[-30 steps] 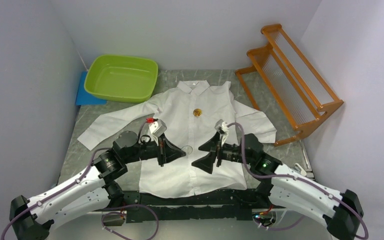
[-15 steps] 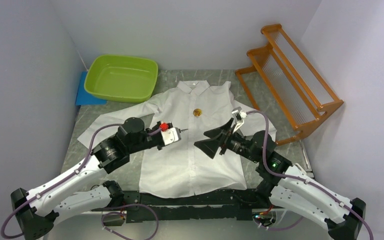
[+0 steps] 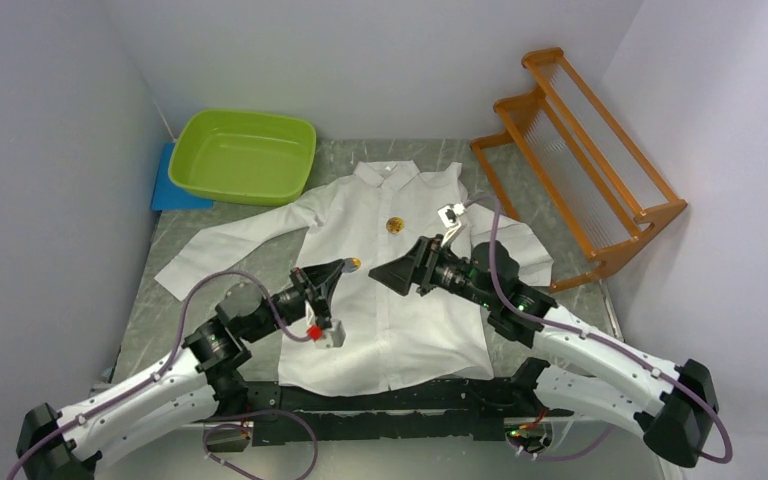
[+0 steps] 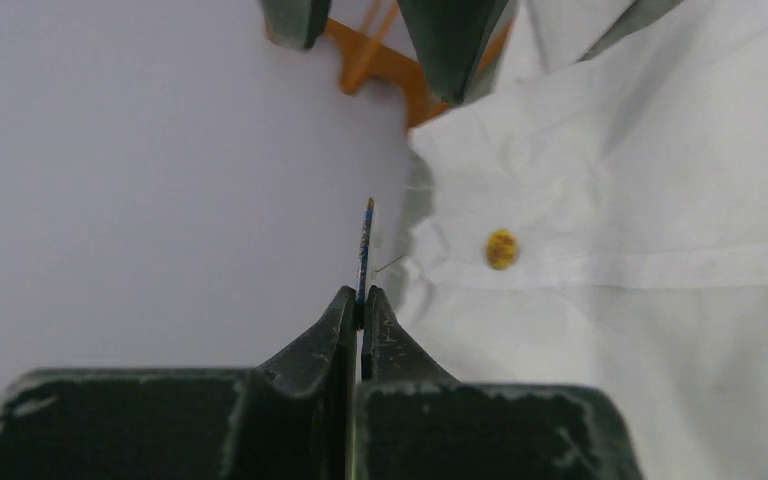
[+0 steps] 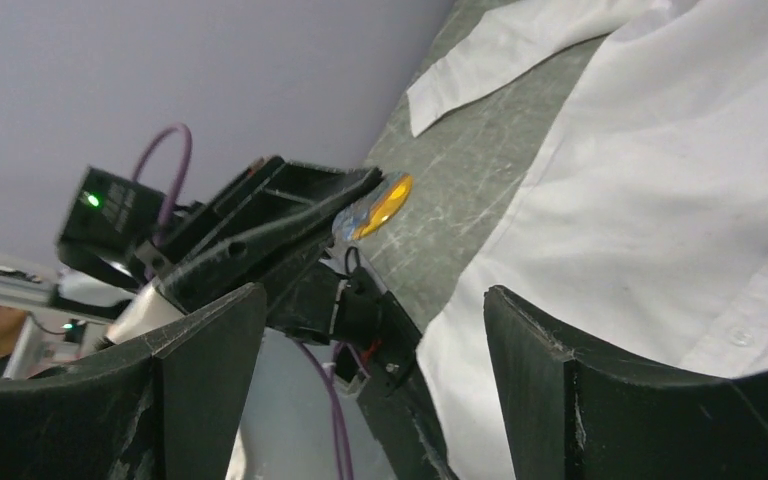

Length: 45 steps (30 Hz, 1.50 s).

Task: Pin the brooch onto the clothing
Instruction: Adjust the brooch.

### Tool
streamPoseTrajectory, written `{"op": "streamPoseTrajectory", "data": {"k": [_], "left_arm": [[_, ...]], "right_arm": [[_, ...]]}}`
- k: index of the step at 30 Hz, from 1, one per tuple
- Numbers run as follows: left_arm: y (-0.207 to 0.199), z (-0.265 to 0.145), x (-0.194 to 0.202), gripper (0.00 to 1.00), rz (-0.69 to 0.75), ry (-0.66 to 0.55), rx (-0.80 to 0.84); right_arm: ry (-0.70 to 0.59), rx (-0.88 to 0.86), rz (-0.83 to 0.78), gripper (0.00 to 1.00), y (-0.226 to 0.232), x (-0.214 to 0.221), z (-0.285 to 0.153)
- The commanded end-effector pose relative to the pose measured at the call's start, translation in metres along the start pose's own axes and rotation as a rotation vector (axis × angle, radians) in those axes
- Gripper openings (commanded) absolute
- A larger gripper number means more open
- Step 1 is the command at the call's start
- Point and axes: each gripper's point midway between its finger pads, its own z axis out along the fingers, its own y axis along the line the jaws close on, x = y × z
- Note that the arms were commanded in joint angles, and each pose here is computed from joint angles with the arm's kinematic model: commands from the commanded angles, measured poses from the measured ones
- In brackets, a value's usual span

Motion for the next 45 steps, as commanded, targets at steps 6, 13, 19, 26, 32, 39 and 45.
{"op": "streamPoseTrajectory", "data": {"k": [6, 13, 19, 26, 32, 39, 45], "left_arm": [[0.022, -0.018, -0.021, 0.03, 0.318, -0.097, -0.134], [0.018, -0.018, -0.02, 0.03, 0.312, -0.098, -0.106], [0.012, -0.017, -0.02, 0.03, 0.312, -0.101, -0.076], [0.014, -0.018, -0.02, 0.03, 0.302, -0.1, -0.081], [0.012, -0.019, -0.019, 0.03, 0.307, -0.093, -0.073], [0.011, -0.019, -0.017, 0.03, 0.315, -0.084, -0.06], [0.01, -0.02, -0.017, 0.03, 0.314, -0.083, -0.06]], "right_arm": [[0.046, -0.234, 0.129, 0.71, 0.054, -0.013, 0.03], [0.069, -0.272, 0.189, 0.56, 0.054, -0.008, 0.042], [0.081, -0.264, 0.21, 0.35, 0.048, -0.004, 0.051], [0.082, -0.254, 0.225, 0.23, 0.042, -0.002, 0.057], [0.061, -0.238, 0.216, 0.24, 0.038, -0.005, 0.055], [0.073, -0.236, 0.213, 0.45, 0.037, -0.006, 0.055], [0.08, -0.244, 0.224, 0.28, 0.038, -0.004, 0.057]]}}
